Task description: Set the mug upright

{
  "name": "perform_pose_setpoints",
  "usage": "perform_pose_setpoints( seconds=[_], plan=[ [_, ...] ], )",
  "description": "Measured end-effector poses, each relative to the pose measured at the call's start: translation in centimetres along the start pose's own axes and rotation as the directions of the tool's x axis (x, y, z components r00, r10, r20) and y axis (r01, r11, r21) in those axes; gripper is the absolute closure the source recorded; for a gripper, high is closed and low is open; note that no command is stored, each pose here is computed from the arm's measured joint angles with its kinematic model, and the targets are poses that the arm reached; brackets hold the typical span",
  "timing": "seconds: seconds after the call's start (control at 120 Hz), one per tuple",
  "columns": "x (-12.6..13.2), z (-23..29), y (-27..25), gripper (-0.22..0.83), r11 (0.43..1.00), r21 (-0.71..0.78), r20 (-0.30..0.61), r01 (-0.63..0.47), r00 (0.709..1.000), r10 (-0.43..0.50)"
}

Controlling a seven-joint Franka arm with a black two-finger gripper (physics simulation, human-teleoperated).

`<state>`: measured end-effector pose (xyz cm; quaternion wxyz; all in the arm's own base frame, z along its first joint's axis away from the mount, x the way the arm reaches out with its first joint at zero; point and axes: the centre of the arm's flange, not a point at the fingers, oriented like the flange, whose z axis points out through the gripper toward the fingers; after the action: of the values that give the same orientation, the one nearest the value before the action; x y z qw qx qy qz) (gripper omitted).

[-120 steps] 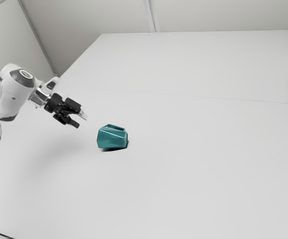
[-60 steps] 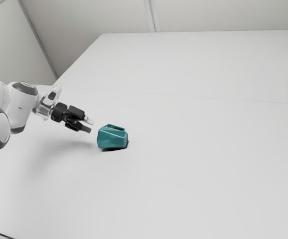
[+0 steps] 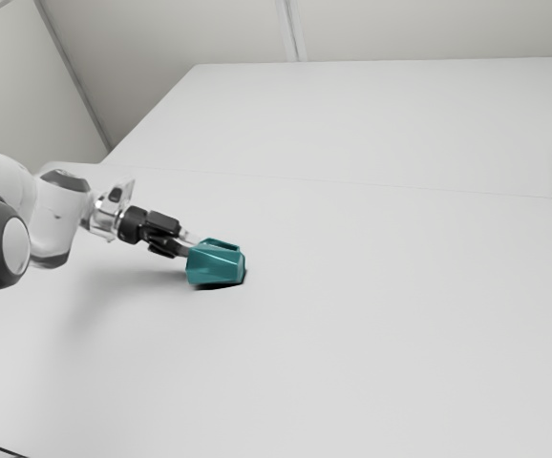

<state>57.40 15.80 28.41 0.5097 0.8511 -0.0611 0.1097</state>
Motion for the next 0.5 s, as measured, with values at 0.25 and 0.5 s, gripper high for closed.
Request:
perform_pose_setpoints(
  seconds=[0.25, 0.5],
  plan=[
    [-0.5, 1.5, -0.7, 0.23, 1.000, -0.029, 0.000, 0.001, 1.000, -0.001],
    [-0.4, 1.6, -0.7, 0.64, 0.999, -0.031, -0.004, -0.017, 1.000, 0.017]
  ],
)
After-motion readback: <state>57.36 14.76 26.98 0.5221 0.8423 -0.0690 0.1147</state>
